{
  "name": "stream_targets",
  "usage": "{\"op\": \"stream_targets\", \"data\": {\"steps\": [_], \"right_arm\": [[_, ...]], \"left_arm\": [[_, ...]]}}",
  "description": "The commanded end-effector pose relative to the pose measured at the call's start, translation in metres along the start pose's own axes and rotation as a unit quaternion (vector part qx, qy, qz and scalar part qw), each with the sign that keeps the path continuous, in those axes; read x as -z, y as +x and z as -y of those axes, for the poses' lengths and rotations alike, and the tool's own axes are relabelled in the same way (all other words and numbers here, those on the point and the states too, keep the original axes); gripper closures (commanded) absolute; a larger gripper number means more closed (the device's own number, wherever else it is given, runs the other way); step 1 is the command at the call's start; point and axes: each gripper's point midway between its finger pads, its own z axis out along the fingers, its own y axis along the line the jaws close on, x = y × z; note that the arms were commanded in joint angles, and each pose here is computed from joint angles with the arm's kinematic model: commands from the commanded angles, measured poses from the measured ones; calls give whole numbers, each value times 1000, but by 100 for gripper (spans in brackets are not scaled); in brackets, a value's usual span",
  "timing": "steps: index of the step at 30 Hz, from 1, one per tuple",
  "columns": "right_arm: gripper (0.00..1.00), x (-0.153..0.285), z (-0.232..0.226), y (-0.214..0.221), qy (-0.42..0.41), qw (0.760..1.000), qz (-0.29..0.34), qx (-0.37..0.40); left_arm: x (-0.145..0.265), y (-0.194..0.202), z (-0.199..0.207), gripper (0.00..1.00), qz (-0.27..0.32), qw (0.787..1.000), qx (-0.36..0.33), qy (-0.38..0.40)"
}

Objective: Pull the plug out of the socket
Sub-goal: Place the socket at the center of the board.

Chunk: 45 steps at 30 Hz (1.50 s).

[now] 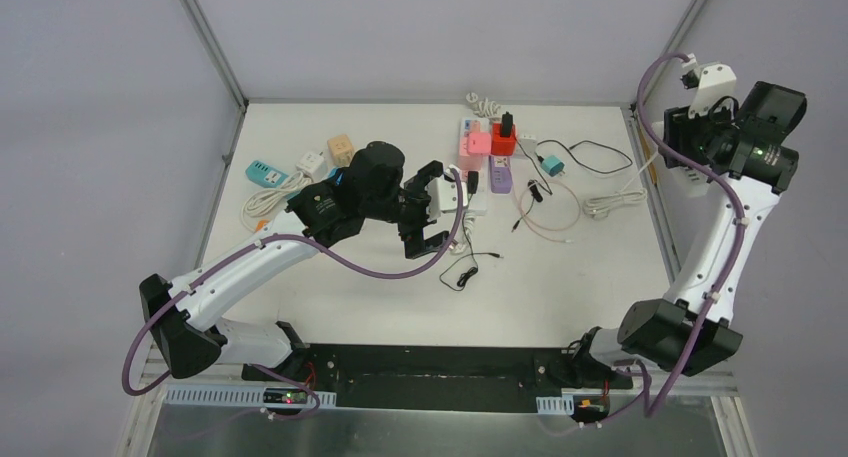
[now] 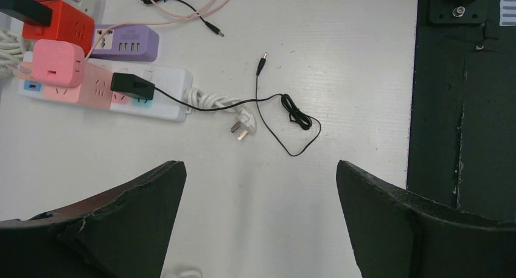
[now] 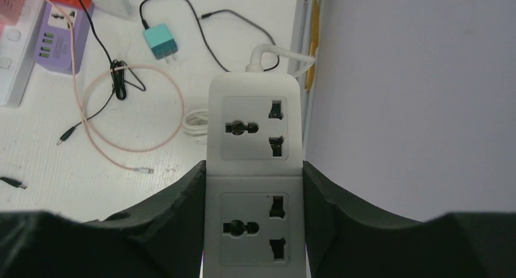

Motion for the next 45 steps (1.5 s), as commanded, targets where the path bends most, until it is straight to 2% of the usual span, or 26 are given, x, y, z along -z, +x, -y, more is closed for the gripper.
{"op": "stream_targets", "data": {"steps": [1, 12, 17, 23, 28, 35, 45], "right_arm": [[100, -33, -5, 10, -36, 999, 6, 0], [100, -124, -66, 120, -154, 977, -145, -25], [100, -161, -85, 135, -163, 970, -179, -24], [100, -199, -89, 147, -133, 968, -207, -48], [99, -214, -91, 162, -112, 965, -231, -44], [85, -213, -101, 191, -120, 957, -262, -34], [53, -203, -116, 208, -151, 947, -281, -36]], "left_arm": [[5, -12, -5, 1, 13, 1000, -22, -14], [2, -10, -7, 1, 8, 1000, -21, -14], [2, -8, -8, 1, 5, 1000, -21, -17], [4, -6, -9, 1, 4, 1000, -22, -22], [5, -5, -9, 1, 3, 999, -25, -25], [5, -4, -10, 1, 3, 999, -25, -24], [3, -4, -10, 1, 4, 999, -23, -22]]}}
